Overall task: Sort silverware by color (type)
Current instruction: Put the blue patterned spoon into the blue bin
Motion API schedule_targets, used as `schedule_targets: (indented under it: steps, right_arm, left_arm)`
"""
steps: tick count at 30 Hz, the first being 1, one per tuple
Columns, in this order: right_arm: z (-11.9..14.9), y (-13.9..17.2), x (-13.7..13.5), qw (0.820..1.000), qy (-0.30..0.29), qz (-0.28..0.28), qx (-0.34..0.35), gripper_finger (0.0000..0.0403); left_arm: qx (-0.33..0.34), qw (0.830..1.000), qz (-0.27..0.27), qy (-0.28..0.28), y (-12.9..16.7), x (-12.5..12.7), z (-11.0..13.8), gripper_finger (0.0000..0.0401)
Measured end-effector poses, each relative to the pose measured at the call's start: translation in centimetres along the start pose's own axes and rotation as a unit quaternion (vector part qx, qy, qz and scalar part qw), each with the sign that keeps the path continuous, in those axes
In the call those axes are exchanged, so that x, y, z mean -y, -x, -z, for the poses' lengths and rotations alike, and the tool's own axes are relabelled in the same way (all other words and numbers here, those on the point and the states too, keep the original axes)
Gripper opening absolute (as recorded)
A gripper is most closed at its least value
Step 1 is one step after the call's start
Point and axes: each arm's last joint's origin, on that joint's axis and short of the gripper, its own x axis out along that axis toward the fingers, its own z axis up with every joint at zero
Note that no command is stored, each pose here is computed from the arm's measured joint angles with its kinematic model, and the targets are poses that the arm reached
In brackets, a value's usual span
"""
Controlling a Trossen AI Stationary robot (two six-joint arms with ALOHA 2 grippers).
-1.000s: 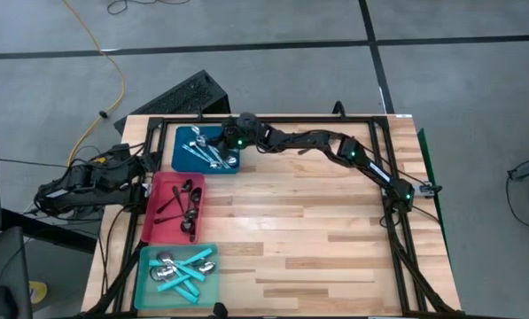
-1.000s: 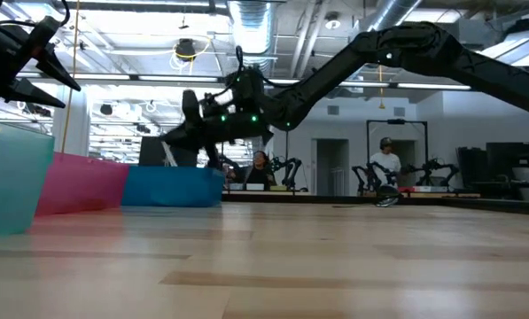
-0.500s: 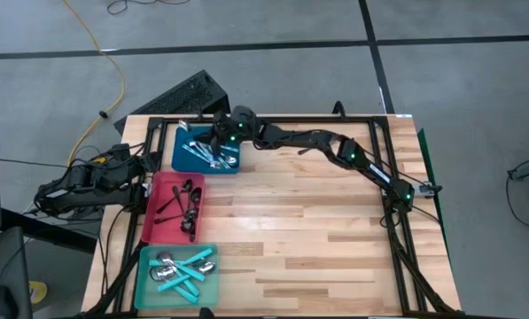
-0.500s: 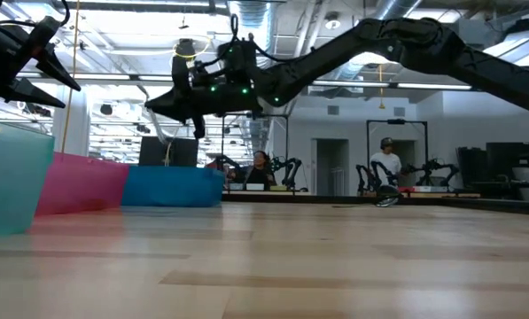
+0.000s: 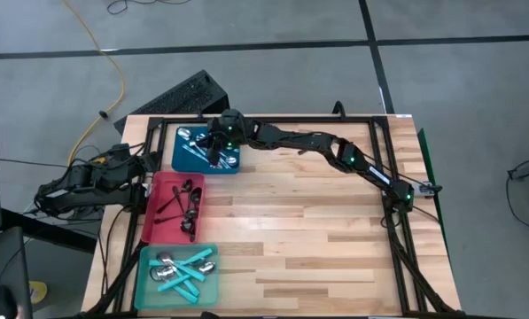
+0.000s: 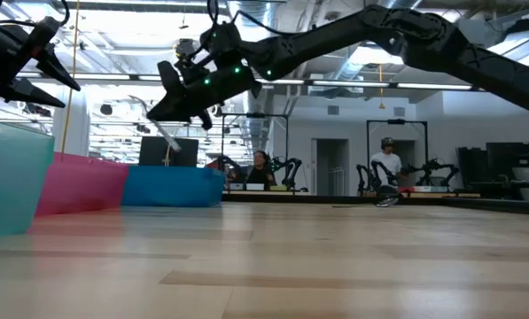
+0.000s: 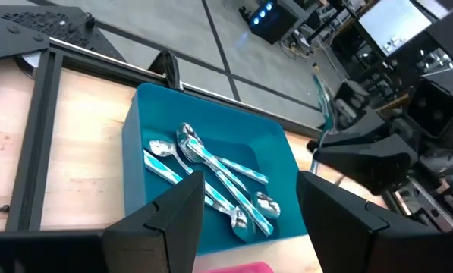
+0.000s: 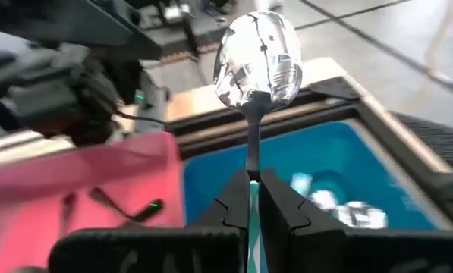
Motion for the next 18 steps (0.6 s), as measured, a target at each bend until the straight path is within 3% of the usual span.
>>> schedule_targets:
  steps: [3,14,18]
  right_arm:
    - [-0.2,0.2,0.1,1.000,0.025,0.012,-0.013,0.0033]
    - [0.7,0.5,0.8,0.993,0.016,0.095,-0.069,0.0033]
    - [0.9,0.5,0.8,0.992,0.016,0.097,-0.079,0.0033]
  left_arm:
    - [0.009,1.000,-0.006,0.005,0.0,-0.1,0.0,0.0194]
    - [0.013,1.000,-0.008,0.007,0.0,-0.1,-0.1,0.0194]
    - [0.013,1.000,-0.008,0.007,0.0,-0.1,-0.1,0.0194]
